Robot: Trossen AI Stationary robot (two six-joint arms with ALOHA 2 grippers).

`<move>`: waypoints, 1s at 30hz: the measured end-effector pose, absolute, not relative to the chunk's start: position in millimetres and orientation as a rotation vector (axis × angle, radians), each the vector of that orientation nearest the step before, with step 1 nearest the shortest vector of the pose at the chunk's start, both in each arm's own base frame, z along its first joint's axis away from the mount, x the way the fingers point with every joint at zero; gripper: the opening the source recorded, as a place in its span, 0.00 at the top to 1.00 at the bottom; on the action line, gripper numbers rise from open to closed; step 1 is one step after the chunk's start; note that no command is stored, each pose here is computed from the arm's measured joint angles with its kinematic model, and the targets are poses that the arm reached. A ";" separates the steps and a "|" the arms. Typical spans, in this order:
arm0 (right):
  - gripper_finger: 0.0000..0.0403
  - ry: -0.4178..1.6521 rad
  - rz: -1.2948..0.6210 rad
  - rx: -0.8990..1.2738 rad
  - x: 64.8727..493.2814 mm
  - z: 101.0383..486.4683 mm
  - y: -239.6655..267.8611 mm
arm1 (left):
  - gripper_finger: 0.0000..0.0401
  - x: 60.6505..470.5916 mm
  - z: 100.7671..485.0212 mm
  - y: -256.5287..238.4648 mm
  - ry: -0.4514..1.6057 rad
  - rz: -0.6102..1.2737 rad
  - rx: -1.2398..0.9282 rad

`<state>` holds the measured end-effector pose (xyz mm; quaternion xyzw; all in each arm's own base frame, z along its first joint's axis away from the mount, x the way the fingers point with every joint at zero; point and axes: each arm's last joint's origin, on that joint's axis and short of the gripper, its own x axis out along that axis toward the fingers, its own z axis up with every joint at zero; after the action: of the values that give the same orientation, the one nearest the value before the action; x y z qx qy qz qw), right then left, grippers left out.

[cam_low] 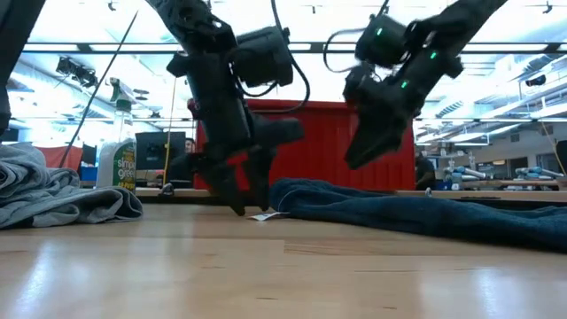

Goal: Fold laundry
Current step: Fold the black pants

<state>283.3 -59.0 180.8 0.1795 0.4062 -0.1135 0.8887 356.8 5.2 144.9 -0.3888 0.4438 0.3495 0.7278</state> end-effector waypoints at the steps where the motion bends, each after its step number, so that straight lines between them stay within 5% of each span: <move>1: 0.47 0.843 -0.233 0.387 285.8 176.0 -63.7 | 0.54 356.6 144.4 6.4 0.982 0.770 -0.854; 8: 0.29 0.858 -0.187 0.459 297.6 138.1 -92.8 | 0.54 362.9 147.5 30.6 0.924 0.705 -0.791; 15: 0.33 0.879 -0.093 0.550 302.7 113.1 -102.6 | 0.55 375.0 135.4 51.9 0.924 0.515 -0.781; 22: 0.59 0.899 -0.060 0.584 302.1 109.9 -99.7 | 0.64 379.8 128.9 59.9 0.913 0.429 -0.698; 27: 0.92 0.901 -0.039 0.661 300.4 108.7 -100.3 | 0.83 382.4 128.8 61.7 0.898 0.366 -0.572; 30: 0.96 0.889 -0.039 0.682 299.8 110.6 -102.3 | 0.96 381.4 129.8 65.7 0.897 0.368 -0.561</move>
<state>299.8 -102.3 110.6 0.3234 0.4216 -0.0184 0.8470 381.4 65.7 129.8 -0.2663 0.4252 0.1743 0.8473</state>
